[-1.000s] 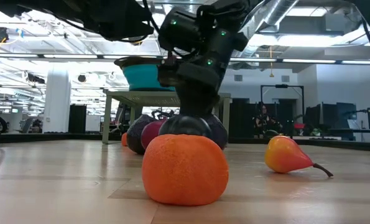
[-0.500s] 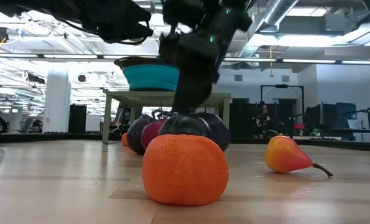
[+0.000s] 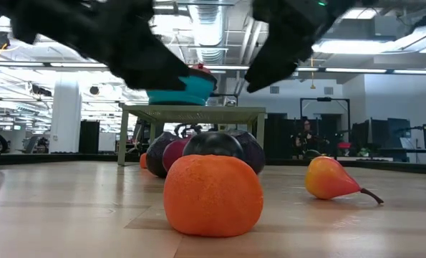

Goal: Pick & Place Fruit
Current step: Put the purple mangosteen into the blue strainer bowl

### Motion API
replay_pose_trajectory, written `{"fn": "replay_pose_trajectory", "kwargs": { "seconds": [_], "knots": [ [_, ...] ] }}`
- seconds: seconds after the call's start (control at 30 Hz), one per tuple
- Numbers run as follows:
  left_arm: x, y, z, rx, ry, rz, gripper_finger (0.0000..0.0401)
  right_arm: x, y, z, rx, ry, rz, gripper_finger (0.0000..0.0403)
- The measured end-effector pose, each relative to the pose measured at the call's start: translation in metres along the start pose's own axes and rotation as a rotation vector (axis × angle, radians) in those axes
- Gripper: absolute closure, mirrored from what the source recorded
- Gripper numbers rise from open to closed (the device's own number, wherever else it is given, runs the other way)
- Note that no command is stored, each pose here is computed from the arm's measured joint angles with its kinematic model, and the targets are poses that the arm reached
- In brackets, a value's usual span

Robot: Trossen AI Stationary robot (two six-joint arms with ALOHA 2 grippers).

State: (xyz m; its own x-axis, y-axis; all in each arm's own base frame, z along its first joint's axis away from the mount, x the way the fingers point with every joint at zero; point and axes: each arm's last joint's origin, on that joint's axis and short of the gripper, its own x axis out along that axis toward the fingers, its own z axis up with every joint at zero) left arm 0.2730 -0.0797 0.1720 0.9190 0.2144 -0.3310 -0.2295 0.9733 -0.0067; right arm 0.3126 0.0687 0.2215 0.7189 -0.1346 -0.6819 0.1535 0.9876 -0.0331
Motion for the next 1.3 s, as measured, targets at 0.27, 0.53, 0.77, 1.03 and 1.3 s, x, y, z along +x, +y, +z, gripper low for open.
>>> {"fn": "replay_pose_trajectory", "kwargs": {
  "seconds": [0.27,0.53,0.77,1.03,1.3],
  "knots": [
    [0.053,0.007,0.001,0.002,0.071,-0.015,0.0087,-0.011,-0.007,-0.037,0.16,-0.16,-0.021,0.0087],
    [0.072,0.018,-0.017,0.001,0.136,0.0,0.0087,-0.008,-0.008,-0.042,0.157,-0.165,-0.022,0.0088],
    [0.078,0.024,-0.024,-0.005,0.158,-0.001,0.0087,-0.008,-0.009,-0.041,0.146,-0.174,-0.025,0.0088],
    [0.081,0.03,-0.022,-0.044,0.161,-0.052,0.0087,-0.008,-0.009,-0.041,0.147,-0.178,-0.023,0.0088],
    [0.082,0.029,-0.023,-0.028,0.157,-0.059,0.0087,-0.009,-0.008,-0.037,0.159,-0.216,-0.011,0.0088]
  ]
}}
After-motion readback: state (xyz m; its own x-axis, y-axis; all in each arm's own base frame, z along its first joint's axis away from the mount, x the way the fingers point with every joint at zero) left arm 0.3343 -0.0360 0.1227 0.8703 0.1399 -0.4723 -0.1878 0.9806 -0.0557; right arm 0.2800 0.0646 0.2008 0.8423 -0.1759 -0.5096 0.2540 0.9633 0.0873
